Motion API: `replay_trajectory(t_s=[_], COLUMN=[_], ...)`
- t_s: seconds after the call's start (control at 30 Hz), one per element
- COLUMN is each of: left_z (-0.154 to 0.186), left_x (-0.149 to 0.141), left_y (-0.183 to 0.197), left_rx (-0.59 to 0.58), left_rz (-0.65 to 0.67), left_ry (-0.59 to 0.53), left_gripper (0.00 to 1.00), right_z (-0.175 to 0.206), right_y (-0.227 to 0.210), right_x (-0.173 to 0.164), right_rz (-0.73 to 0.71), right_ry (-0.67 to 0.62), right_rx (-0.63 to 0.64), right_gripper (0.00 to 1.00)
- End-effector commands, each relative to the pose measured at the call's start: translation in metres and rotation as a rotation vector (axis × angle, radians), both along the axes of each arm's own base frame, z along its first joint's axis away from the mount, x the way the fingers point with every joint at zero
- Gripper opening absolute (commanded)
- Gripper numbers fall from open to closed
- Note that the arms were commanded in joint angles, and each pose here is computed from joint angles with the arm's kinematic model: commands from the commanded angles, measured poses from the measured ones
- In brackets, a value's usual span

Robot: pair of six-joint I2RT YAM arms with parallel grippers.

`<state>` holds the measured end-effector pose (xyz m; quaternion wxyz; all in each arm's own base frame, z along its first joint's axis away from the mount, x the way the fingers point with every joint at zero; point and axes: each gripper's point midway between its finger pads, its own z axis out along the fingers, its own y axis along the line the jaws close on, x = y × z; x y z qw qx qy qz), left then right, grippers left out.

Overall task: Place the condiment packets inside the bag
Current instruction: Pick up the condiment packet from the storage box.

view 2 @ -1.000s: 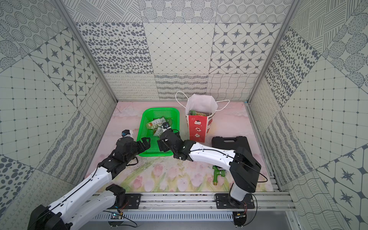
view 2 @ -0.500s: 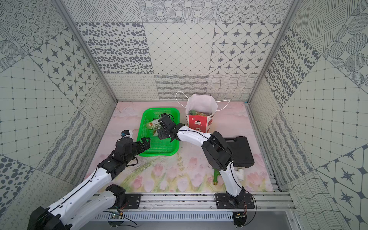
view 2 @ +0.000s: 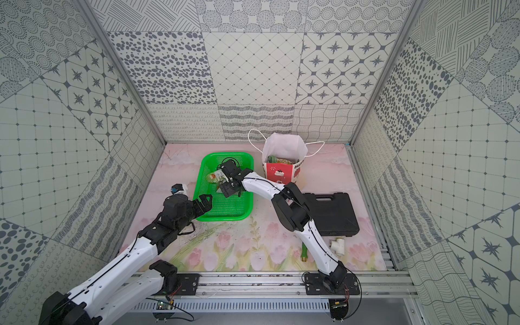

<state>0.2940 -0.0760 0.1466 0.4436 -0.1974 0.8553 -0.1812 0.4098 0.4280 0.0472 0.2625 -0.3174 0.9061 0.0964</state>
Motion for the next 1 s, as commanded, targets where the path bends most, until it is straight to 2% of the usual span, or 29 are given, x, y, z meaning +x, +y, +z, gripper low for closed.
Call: replay_trajectory(t_s=[0.0, 0.2, 0.37, 0.47, 0.6, 0.97], left_z=[-0.001, 0.000, 0.002, 0.002, 0.004, 0.010], left_x=[0.001, 0.001, 0.001, 0.000, -0.001, -0.002], left_y=[0.002, 0.002, 0.001, 0.001, 0.000, -0.006], left_rx=[0.009, 0.006, 0.003, 0.002, 0.000, -0.007], left_rz=[0.006, 0.002, 0.000, -0.002, -0.007, -0.050], left_ry=[-0.005, -0.008, -0.011, -0.014, -0.019, -0.040], left_gripper=[0.99, 1.00, 0.99, 1.00, 0.99, 0.99], right_z=[0.014, 0.043, 0.068, 0.083, 0.110, 0.243], right_y=[0.004, 0.004, -0.001, -0.005, -0.014, -0.059], right_x=[-0.007, -0.023, -0.036, -0.043, -0.048, -0.066], right_rz=[0.039, 0.062, 0.062, 0.055, 0.027, -0.090], right_ry=[0.008, -0.035, -0.067, -0.082, -0.118, -0.344], right_rx=[0.009, 0.014, 0.051, 0.096, 0.149, 0.403], right_gripper=[0.72, 0.43, 0.14, 0.02, 0.00, 0.00])
